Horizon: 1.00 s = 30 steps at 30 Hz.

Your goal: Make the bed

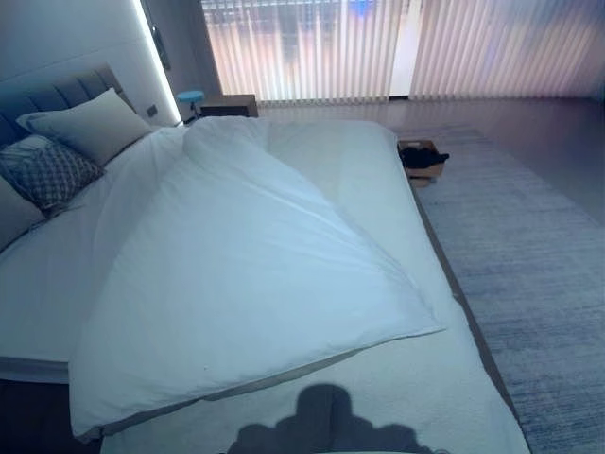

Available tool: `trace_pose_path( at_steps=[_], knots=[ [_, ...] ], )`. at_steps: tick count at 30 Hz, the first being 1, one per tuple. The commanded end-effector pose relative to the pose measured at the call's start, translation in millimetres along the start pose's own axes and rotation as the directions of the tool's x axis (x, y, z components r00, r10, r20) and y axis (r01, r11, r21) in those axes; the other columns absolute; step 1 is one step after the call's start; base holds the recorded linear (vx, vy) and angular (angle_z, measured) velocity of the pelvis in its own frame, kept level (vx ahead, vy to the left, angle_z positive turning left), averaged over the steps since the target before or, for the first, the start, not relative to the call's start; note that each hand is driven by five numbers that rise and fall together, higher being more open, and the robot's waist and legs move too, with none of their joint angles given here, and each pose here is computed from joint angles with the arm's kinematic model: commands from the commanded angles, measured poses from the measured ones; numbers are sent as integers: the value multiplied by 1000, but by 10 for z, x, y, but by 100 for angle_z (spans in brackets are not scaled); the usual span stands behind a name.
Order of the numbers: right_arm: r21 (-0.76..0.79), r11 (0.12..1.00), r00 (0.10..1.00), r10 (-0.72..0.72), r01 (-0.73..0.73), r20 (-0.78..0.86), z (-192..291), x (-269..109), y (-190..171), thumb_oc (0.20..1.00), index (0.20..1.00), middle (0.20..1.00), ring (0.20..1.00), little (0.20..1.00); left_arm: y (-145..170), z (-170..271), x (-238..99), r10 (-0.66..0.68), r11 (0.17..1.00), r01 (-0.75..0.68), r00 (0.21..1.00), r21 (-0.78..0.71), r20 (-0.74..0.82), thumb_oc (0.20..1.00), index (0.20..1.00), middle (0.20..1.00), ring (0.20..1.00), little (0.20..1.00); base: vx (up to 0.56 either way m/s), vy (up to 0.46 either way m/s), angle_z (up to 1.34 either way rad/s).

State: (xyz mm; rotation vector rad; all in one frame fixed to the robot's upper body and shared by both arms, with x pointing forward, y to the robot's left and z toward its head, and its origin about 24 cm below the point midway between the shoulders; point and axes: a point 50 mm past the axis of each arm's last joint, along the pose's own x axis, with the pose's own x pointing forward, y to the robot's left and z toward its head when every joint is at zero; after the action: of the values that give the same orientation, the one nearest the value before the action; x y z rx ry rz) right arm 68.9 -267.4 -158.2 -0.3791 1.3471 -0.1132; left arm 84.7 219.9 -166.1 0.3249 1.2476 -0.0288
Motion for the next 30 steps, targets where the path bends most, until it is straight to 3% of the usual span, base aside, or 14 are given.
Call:
trace_pose_path(
  at_steps=[1,19,25,30],
  knots=[
    [2,1000,998,4,-4,68,283,13,5,1000,1000,1000,1000,1000,76,184,27,5,998,-7,999,58,37,1000,1000,1000,1000,1000,12,13,-9],
    [69,998,999,6,-9,47,212,12,43,1000,1000,1000,1000,1000,22,43,15,9,999,-9,1000,-33,-11,1000,1000,1000,1000,1000,12,1,-1],
    [199,980,998,9,-20,55,232,12,63,1000,1000,1000,1000,1000,13,24,13,12,998,-13,1000,-56,-18,1000,1000,1000,1000,1000,0,0,0],
    [413,909,992,-3,-51,128,428,5,68,1000,1000,1000,1000,1000,6,63,17,16,997,-17,1000,-75,-4,1000,1000,1000,1000,1000,-8,4,0]
  ],
)
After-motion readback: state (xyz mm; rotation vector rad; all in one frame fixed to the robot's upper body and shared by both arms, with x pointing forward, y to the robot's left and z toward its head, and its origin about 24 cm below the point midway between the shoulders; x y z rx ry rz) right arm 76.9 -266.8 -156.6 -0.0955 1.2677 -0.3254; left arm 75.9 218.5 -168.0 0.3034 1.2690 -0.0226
